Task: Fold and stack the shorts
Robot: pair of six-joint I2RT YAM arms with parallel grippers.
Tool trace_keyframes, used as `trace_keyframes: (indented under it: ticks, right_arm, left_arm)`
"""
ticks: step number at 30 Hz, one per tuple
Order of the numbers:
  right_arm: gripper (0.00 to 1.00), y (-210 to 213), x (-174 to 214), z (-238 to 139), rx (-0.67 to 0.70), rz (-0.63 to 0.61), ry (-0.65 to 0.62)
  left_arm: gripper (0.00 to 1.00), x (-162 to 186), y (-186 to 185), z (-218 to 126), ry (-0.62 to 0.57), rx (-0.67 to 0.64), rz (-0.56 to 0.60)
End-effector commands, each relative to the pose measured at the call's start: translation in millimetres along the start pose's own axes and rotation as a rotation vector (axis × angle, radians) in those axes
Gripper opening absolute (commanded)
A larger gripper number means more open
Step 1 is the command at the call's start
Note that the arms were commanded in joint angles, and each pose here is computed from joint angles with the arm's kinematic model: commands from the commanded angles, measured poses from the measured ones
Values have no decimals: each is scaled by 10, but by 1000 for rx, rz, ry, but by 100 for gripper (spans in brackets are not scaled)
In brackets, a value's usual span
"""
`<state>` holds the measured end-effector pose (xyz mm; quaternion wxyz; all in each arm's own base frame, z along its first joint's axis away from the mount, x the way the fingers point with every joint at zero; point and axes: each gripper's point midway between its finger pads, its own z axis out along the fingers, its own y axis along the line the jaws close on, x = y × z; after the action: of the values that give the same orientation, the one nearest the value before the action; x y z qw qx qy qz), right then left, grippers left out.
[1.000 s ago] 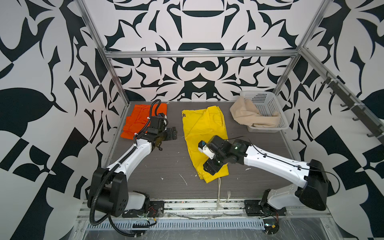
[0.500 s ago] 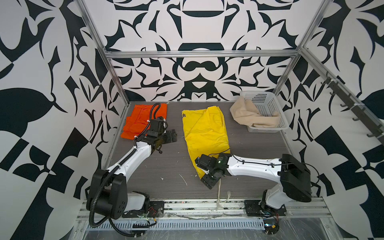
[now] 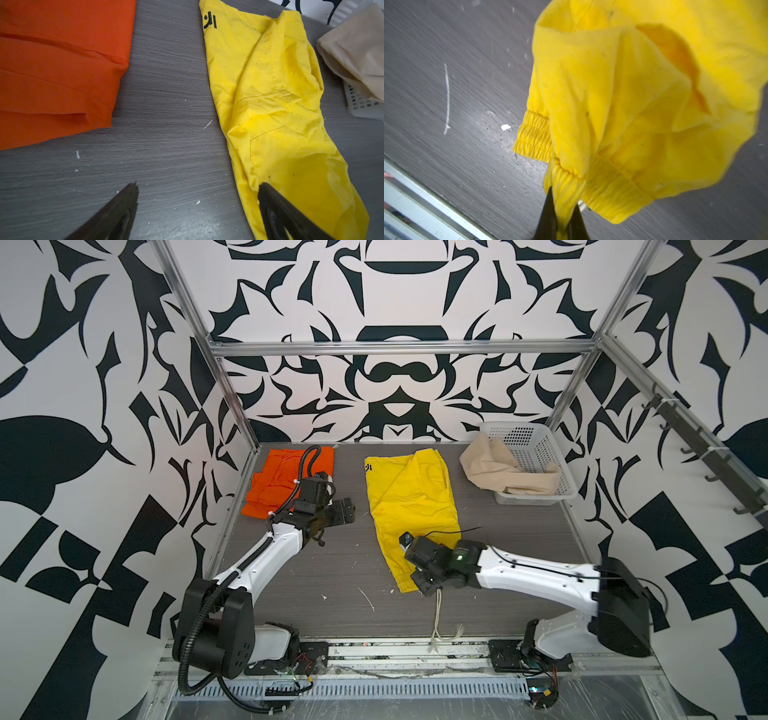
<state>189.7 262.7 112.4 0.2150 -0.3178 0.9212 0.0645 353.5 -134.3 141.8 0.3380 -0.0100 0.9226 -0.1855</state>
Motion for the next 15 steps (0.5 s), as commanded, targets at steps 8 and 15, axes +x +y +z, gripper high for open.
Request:
trace_keyframes:
  ticks: [8, 15]
  right_arm:
    - [0, -1282, -76, -720, -70, 673, -321]
    - [0, -1678, 774, -144, -116, 1189, -172]
  left_arm:
    - [89, 231, -923, -258, 21, 429, 483]
    - [89, 1296, -1572, -350, 220, 692, 1078]
